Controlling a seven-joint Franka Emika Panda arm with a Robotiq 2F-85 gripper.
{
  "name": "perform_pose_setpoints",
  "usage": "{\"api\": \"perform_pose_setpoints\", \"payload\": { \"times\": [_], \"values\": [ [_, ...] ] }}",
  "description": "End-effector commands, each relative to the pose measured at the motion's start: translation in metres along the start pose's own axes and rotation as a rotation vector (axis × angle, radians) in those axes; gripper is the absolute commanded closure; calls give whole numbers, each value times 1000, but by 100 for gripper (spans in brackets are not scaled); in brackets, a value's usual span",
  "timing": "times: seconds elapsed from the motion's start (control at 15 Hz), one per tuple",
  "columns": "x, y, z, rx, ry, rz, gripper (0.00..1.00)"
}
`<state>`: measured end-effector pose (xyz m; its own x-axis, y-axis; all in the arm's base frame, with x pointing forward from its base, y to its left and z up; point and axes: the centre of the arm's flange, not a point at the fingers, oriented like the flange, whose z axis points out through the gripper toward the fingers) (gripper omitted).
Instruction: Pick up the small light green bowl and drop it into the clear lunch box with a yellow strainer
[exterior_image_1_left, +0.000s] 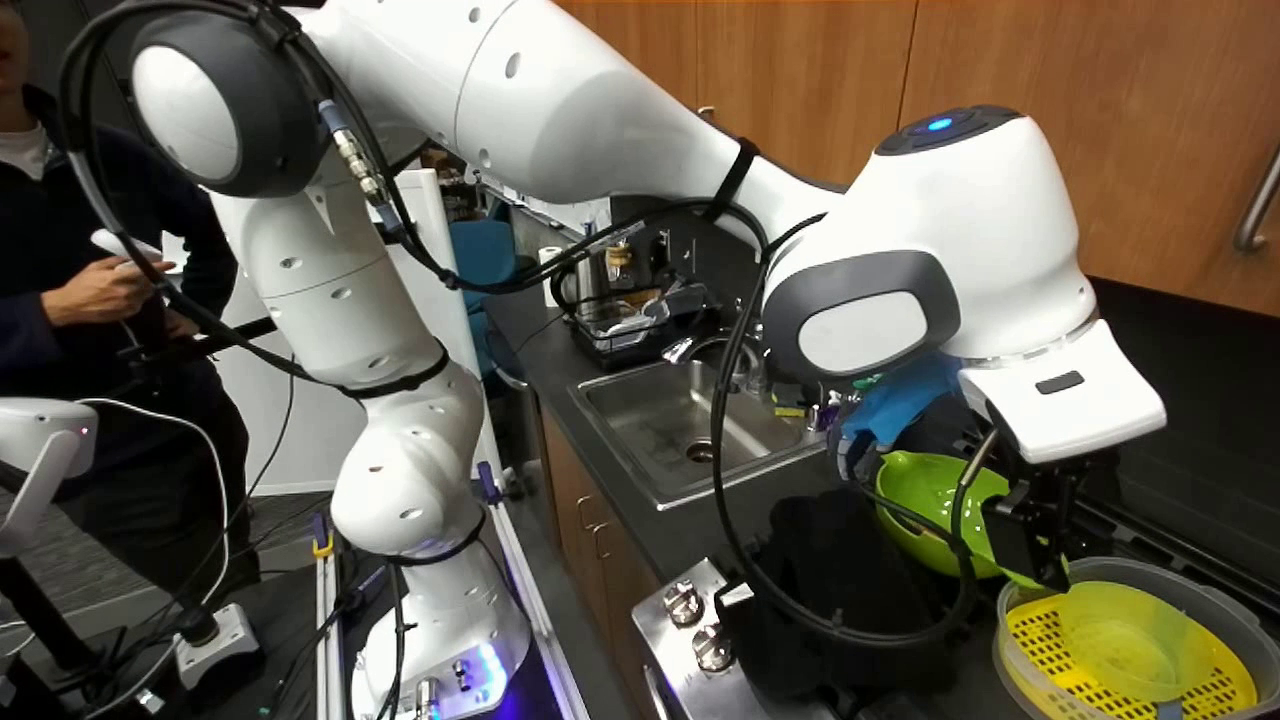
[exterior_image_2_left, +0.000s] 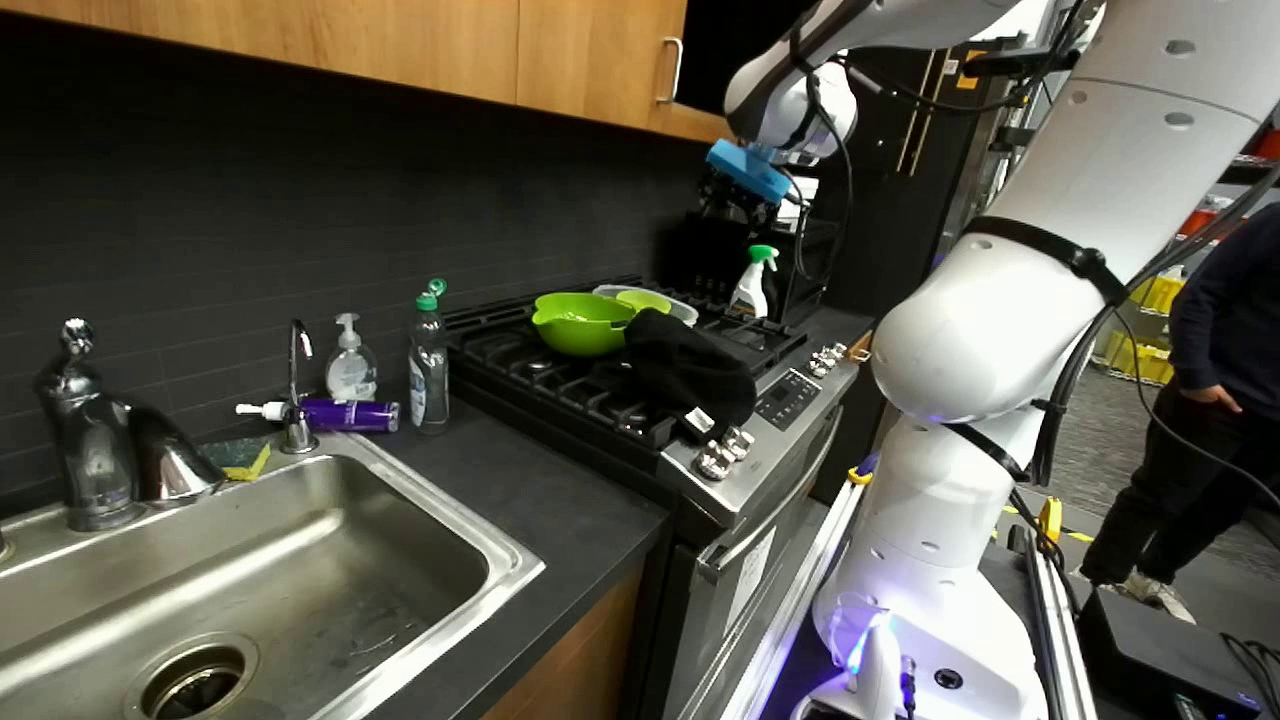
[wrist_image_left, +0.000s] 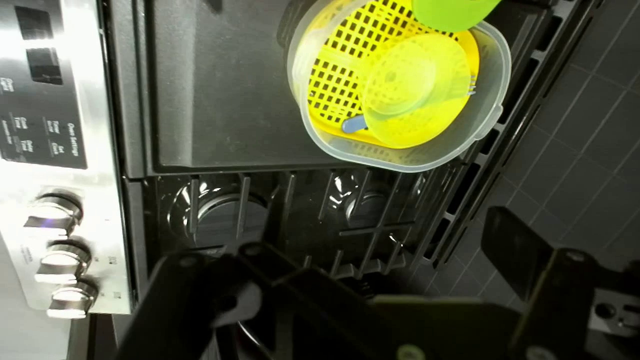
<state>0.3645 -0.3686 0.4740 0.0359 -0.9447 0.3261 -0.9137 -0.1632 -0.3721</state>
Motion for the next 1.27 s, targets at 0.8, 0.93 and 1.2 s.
{"api": "perform_pose_setpoints", "payload": {
  "times": [0.8, 0.93, 1.2],
  "values": [
    [-2, 8, 3, -15, -13, 4, 0],
    [-2, 8, 3, -15, -13, 4, 0],
    [-2, 8, 3, -15, -13, 4, 0]
  ]
}}
